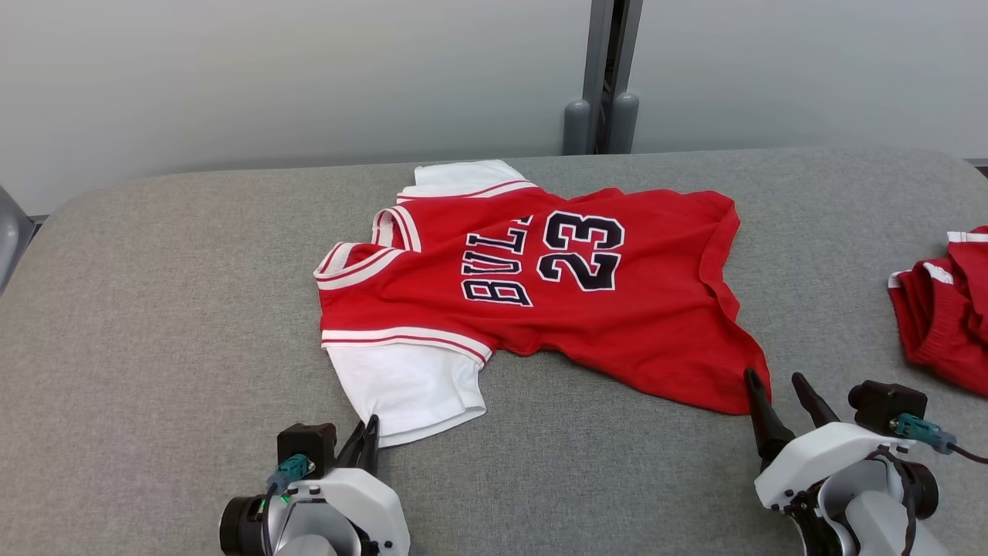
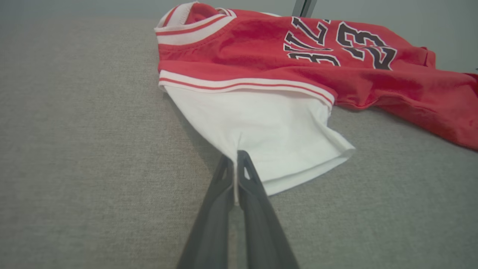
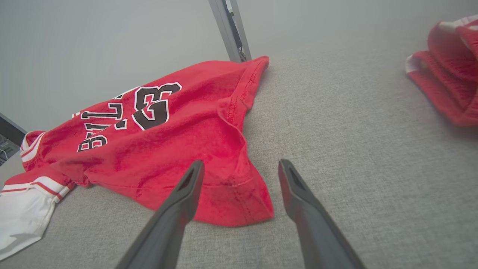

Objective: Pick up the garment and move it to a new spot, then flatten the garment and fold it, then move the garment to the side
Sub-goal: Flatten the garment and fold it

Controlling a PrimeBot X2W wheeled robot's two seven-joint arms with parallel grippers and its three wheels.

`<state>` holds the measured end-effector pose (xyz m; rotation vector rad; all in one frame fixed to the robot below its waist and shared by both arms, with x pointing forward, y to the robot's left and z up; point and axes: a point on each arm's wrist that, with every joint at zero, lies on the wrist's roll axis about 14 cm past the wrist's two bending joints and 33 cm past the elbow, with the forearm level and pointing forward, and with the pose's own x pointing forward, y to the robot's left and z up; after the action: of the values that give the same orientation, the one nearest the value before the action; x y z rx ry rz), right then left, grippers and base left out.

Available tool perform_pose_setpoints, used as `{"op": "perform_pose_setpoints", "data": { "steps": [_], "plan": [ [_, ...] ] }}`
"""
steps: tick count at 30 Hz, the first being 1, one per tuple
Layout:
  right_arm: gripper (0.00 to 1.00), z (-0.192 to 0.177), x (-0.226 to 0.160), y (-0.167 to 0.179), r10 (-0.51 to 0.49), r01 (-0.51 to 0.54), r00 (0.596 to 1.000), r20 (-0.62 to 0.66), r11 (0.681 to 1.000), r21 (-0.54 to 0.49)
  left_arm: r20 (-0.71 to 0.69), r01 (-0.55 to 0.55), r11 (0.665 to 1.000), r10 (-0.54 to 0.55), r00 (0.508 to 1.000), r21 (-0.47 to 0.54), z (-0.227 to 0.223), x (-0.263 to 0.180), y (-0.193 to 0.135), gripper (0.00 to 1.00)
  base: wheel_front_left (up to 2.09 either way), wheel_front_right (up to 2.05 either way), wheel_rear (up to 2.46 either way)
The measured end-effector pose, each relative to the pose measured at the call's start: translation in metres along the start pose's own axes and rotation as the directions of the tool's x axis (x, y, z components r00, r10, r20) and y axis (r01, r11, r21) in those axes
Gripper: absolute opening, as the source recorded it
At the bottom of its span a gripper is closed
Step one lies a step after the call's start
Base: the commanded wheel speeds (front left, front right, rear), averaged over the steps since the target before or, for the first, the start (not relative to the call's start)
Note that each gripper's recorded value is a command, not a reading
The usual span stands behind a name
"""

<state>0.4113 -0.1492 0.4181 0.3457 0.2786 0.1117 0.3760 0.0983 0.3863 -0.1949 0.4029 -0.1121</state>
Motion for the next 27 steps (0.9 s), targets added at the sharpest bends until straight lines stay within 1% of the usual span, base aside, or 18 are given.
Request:
{"op": "perform_pose_setpoints", "data": {
  "steps": [5,10,23,24,25,26,27],
  "plan": [
    [1.00,-0.001,0.003,-0.002,-0.001,0.001,1.000,-0.014,1.000,-0.012,-0.002,0.003,1.000,-0.003,1.000,-0.001,-0.001,0.001,-0.001,0.00,0.00,0.00,0.00],
    [1.00,-0.012,0.004,-0.001,0.007,-0.009,0.999,-0.053,0.999,-0.035,-0.006,0.002,1.000,-0.002,1.000,-0.001,-0.002,0.002,-0.001,0.00,0.00,0.00,0.00],
    [1.00,-0.016,0.012,-0.003,0.015,-0.019,0.997,-0.075,0.999,-0.045,-0.012,-0.005,1.000,0.005,1.000,0.000,-0.002,0.007,0.002,0.00,0.00,0.00,0.00],
    [0.94,-0.017,0.012,-0.002,0.017,-0.021,0.997,-0.080,0.999,-0.049,-0.011,-0.007,1.000,0.007,1.000,0.001,-0.002,0.008,0.003,0.00,0.00,0.00,0.00],
    [0.47,-0.019,0.013,-0.002,0.019,-0.024,0.996,-0.088,0.998,-0.051,-0.011,-0.009,1.000,0.009,1.000,0.001,-0.001,0.008,0.004,0.00,0.00,0.00,0.00],
    [0.31,-0.021,0.013,-0.001,0.023,-0.028,0.995,-0.095,0.998,-0.054,-0.010,-0.011,1.000,0.011,1.000,0.002,-0.001,0.008,0.005,0.00,0.00,0.00,0.00],
    [0.00,-0.022,0.013,0.000,0.026,-0.032,0.995,-0.098,0.998,-0.055,-0.008,-0.013,1.000,0.013,1.000,0.002,0.000,0.009,0.006,0.00,0.00,0.00,0.00]
  ]
}}
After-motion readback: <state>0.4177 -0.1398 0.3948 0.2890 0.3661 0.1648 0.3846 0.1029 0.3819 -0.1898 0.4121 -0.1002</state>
